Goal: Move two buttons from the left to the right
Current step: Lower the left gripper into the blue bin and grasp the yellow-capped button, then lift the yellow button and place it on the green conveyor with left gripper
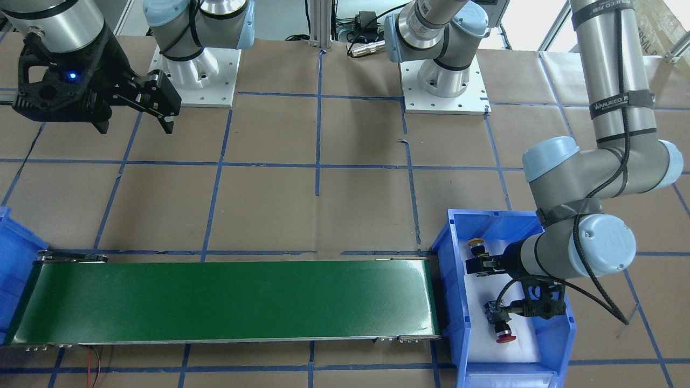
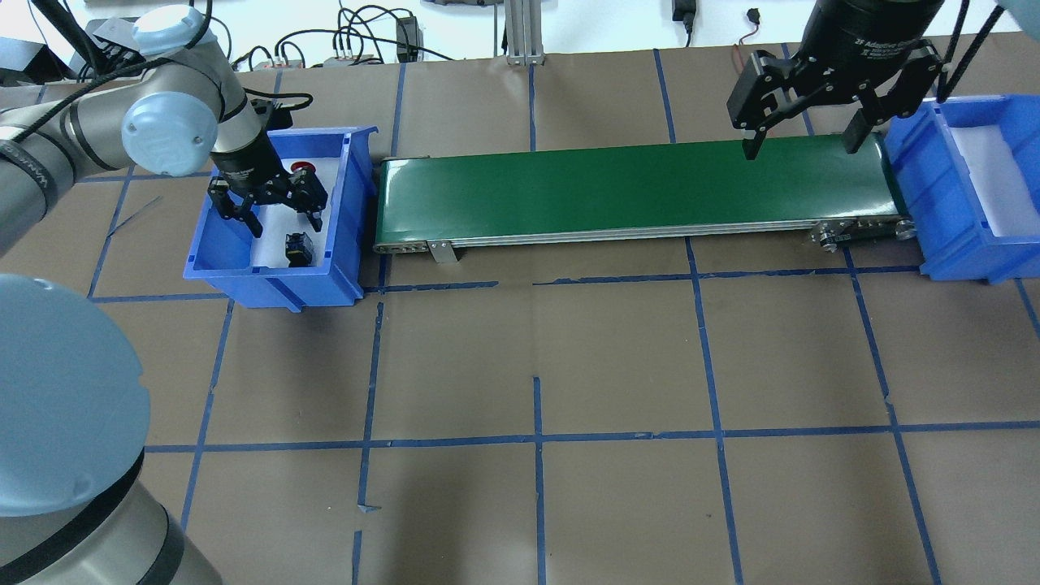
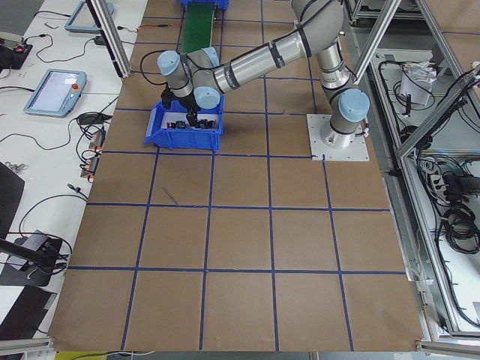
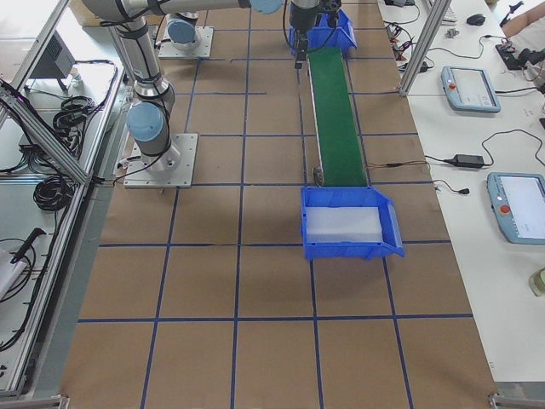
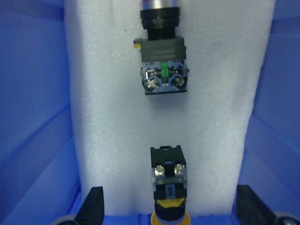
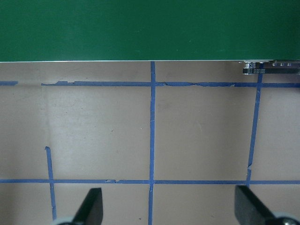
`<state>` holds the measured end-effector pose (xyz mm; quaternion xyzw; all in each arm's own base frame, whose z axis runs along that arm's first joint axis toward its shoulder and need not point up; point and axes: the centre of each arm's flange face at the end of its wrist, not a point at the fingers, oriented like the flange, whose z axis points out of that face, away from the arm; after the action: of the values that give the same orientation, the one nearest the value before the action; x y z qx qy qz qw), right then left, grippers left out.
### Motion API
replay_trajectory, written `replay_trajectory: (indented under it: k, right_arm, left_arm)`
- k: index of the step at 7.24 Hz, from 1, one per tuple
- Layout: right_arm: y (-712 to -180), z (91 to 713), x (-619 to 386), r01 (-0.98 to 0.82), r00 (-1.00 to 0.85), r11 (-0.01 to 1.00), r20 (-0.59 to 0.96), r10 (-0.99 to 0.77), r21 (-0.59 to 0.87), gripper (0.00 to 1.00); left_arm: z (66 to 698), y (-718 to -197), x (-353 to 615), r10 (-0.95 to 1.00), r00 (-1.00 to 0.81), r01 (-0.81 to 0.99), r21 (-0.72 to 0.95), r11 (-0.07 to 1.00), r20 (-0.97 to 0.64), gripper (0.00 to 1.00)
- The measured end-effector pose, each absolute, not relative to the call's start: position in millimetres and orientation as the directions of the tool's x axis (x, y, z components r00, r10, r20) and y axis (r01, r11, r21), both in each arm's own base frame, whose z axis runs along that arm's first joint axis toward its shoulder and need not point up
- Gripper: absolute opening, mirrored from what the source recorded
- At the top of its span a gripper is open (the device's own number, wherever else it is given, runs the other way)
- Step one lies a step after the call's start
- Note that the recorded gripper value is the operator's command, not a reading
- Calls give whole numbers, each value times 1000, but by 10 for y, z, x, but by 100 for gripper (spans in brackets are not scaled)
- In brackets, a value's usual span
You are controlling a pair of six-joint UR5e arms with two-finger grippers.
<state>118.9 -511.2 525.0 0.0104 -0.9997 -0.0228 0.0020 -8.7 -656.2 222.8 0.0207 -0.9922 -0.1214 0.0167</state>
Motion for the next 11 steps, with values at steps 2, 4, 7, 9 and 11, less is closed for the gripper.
replay_trajectory:
  k: [2, 4, 7, 9, 11]
  right_arm:
    - [-5110, 5252, 1189, -21, -1000, 999, 4, -21, 46, 100]
    - [-5102, 5262, 1191, -21, -1000, 999, 6, -22, 44, 100]
    - [-5118, 5234, 1184, -20, -1000, 999, 7, -21, 50, 100]
    - [-5127, 5220, 1180, -20, -1000, 998, 7, -21, 52, 100]
    - [-5133, 5217, 1168, -18, -1000, 998, 7, -18, 53, 100]
  left_arm:
    - [2063, -6572, -101, -40, -999, -30, 267, 963, 33, 25]
    - [2110, -6577, -103, -40, -999, -30, 262, 965, 32, 13]
    - [2518, -6572, -138, -34, -999, -27, 226, 974, 27, 15]
    - [3244, -6453, -189, -29, -999, -24, 193, 981, 23, 14]
    - [3803, -6374, -498, 1, -1000, 4, 148, 989, 21, 13]
